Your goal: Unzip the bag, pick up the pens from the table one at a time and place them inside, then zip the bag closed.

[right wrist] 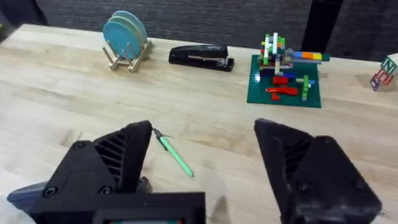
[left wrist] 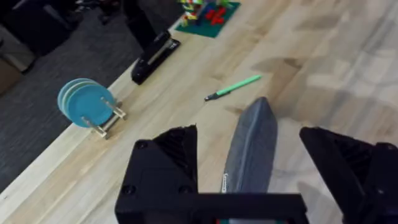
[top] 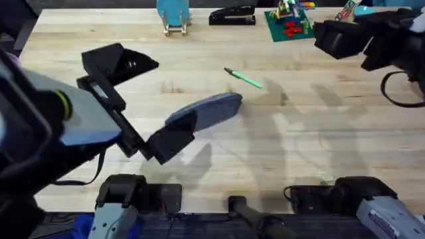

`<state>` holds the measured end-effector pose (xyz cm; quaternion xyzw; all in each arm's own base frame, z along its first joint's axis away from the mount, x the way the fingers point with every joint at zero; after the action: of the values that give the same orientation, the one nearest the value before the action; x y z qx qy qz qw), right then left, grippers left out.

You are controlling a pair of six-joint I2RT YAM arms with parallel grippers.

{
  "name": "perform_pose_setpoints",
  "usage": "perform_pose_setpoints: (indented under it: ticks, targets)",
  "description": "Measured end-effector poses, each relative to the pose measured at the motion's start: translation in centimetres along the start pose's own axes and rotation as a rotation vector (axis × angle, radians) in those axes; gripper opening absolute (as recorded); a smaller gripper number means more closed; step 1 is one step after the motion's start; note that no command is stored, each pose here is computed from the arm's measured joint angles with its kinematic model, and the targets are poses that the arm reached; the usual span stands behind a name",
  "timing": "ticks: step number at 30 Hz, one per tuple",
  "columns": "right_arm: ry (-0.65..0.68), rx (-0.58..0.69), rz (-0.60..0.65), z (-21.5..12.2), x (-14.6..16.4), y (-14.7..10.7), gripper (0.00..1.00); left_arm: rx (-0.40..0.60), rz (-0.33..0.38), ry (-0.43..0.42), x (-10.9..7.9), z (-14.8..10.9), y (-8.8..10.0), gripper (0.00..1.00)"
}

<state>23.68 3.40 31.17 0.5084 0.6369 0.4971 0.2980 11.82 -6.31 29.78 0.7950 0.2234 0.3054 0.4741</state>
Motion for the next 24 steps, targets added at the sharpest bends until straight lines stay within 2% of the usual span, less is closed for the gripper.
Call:
perform_pose_setpoints:
  ticks: [10, 24]
  targets:
    - [0.004, 0.0, 0.0, 0.0, 0.1, 0.0, 0.997, 0.04, 0.018, -0.037, -0.7, 0.0, -0.8, 0.991]
    - [0.004, 0.0, 0.0, 0.0, 0.1, 0.0, 0.997, 0.144, -0.026, -0.031, -1.1, -0.1, -2.5, 0.991]
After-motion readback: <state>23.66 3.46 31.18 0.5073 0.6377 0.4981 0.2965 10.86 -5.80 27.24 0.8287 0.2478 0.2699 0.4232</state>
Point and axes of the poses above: each hand's point on the last joint's axis, 136 mm out from that joint toward the fingers, its own z axis out along the fingers, its own x axis along the line the jaws close on, y = z × x, the point moved 7 cm from there along -z, back along the fingers, and after that the axes turned 1 degree about -z, right-handed, at the moved point
